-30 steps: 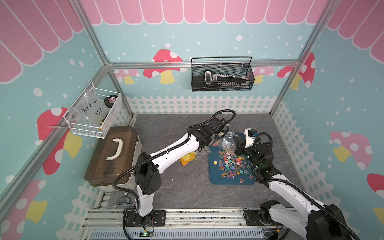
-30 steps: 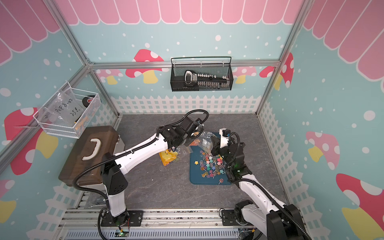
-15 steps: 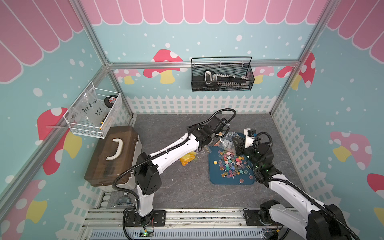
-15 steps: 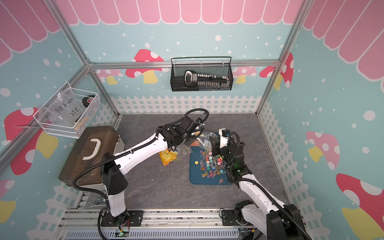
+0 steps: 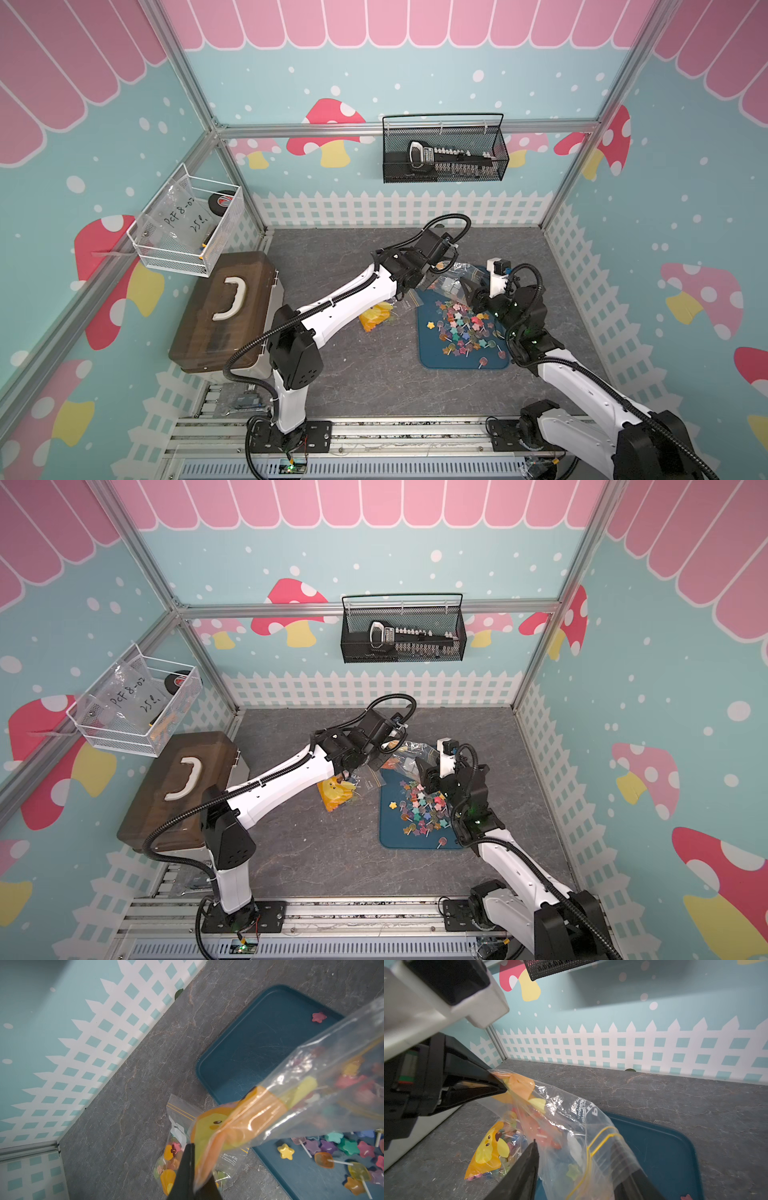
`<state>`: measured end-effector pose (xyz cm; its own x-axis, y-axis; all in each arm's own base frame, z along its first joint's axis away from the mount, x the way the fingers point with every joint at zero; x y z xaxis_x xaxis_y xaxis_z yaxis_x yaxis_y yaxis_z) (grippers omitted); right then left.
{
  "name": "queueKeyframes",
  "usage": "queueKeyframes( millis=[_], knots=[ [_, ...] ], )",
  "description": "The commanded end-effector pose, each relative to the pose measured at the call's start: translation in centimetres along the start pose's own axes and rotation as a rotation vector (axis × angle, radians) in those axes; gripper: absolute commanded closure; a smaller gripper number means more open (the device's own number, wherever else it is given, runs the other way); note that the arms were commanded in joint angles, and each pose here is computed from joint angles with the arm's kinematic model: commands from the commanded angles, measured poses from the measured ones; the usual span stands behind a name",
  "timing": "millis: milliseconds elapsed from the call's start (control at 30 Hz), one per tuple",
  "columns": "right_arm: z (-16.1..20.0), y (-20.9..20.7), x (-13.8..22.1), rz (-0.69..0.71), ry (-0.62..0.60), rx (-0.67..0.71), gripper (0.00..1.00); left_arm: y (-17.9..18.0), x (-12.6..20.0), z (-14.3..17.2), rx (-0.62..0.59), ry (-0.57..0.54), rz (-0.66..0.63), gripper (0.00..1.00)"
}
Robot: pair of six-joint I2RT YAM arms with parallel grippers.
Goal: Pour candies out of the ziploc bag
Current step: 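Pour the candies out of the ziploc bag onto the tray.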
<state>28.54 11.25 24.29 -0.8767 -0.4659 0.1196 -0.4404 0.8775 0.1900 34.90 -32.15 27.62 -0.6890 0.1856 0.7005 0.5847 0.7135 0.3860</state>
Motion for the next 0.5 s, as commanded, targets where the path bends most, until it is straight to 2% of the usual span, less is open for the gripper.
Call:
queueKeyframes(
  millis=[0,200,467],
  knots=[
    [-0.9,0.0,0.4,0.003,-0.028,0.056,0.42,1.7,2.4,-1.7,0.042,-0.077,-0.023,1.00],
    [-0.7,0.5,1.2,-0.032,-0.032,0.121,0.39,2.0,2.4,-1.7,0.047,-0.075,-0.030,1.00],
    [-0.7,1.1,1.4,-0.076,-0.036,0.159,0.40,2.1,2.8,-2.0,0.067,-0.091,-0.008,1.00]
  ],
)
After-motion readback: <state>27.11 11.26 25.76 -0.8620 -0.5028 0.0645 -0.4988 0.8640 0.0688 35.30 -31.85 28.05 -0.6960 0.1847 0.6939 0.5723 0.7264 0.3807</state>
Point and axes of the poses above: each gripper's point midway between its finger pads, its own x axis back along the fingers, its own y axis along the line the jaws close on, z = x × y, the point moved 6 cm from there along x, back along the fingers, and after that the axes turned 1 degree about -x, right-handed, at the moved point
